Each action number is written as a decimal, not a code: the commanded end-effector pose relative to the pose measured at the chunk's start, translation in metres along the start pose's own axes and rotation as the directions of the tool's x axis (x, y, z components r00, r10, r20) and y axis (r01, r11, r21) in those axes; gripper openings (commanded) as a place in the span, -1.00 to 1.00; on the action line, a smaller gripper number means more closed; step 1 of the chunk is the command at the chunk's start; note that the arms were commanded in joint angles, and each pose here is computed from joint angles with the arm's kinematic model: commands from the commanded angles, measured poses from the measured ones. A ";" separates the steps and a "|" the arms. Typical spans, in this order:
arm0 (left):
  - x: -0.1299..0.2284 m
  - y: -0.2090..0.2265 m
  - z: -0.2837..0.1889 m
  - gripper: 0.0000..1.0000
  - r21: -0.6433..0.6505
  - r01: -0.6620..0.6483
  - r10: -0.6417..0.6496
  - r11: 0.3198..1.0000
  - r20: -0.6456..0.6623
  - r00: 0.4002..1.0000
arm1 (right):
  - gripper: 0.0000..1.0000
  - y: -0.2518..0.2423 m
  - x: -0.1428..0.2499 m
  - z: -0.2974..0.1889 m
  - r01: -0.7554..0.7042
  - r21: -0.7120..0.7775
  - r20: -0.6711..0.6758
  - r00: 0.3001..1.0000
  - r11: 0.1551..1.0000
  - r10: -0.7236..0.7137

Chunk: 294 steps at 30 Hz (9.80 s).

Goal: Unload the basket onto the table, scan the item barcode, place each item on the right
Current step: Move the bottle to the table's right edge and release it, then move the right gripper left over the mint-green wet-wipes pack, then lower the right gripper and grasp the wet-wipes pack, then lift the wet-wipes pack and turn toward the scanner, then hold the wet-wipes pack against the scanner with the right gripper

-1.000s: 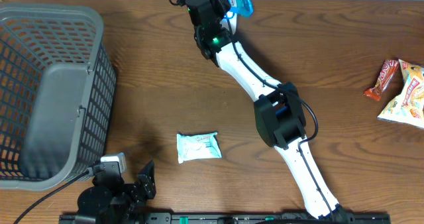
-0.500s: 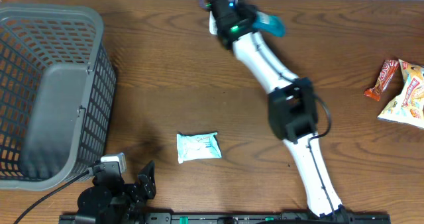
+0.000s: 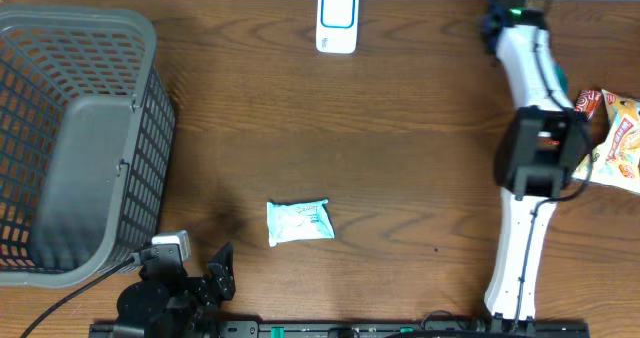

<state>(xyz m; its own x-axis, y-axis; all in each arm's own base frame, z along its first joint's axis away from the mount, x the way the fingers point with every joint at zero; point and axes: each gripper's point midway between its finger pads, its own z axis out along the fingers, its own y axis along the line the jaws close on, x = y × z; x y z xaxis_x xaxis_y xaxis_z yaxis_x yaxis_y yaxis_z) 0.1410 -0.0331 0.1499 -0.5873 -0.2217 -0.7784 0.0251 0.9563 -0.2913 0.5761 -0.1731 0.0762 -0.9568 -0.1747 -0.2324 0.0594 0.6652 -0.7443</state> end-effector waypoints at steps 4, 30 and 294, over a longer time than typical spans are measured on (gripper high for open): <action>0.000 0.000 0.000 0.72 0.001 -0.007 0.007 1.000 0.000 1.000 | -0.38 -0.050 0.048 0.039 -0.209 0.007 -0.100 0.973 0.978 0.208; 0.000 0.000 0.000 0.72 0.001 -0.007 0.007 1.000 0.000 1.000 | 0.98 -0.158 -0.019 -0.343 -0.250 -0.813 0.283 0.619 0.526 0.732; 0.000 0.000 0.000 0.72 0.001 -0.007 0.007 1.000 0.000 1.000 | -0.99 0.209 -0.106 -0.293 0.316 -0.096 0.590 0.782 0.944 -0.202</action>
<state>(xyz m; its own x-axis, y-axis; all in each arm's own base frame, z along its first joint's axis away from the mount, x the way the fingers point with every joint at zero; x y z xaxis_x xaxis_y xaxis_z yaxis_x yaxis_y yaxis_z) 0.1411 -0.0331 0.1499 -0.5873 -0.2217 -0.7784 0.0251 0.9563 -0.2913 0.6057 0.2171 0.0791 -0.5487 -0.7702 -0.3252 -0.3958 0.5819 -0.7104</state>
